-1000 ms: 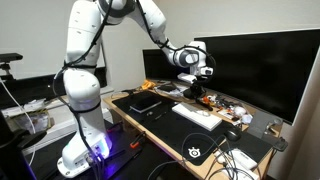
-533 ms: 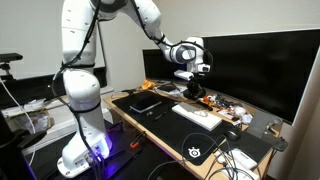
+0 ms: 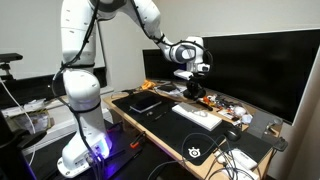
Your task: Press two keys on the keyboard
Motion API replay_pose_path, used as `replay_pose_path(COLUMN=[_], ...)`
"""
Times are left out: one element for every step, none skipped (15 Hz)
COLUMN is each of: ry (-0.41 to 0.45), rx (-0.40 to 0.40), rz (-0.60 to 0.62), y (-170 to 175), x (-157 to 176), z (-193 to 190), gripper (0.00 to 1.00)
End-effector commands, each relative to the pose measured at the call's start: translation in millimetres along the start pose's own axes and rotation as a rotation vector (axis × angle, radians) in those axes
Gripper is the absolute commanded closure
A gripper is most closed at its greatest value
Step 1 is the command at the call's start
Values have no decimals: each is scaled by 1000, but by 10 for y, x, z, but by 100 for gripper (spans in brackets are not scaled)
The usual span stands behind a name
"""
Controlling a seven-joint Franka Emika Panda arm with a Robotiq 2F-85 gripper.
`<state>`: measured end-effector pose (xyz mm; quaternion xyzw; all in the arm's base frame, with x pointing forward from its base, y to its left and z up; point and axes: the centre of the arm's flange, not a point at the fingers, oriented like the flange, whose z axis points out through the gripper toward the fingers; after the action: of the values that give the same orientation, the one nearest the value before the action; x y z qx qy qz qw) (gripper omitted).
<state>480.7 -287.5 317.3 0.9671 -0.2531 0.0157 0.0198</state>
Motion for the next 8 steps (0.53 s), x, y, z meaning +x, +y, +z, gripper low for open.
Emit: replay_pose_path(ry=[0,0,0,0,0,0,2,-2], rx=[0,0,0,0,0,0,-2,1], rz=[0,0,0,0,0,0,-4,-3], y=[0,0,0,0,0,0,1,1], x=[0,0,0,0,0,0,3,3], z=[0,0,0,0,0,0,6,9], gripper=[73,73,73,73,73,48,47,42])
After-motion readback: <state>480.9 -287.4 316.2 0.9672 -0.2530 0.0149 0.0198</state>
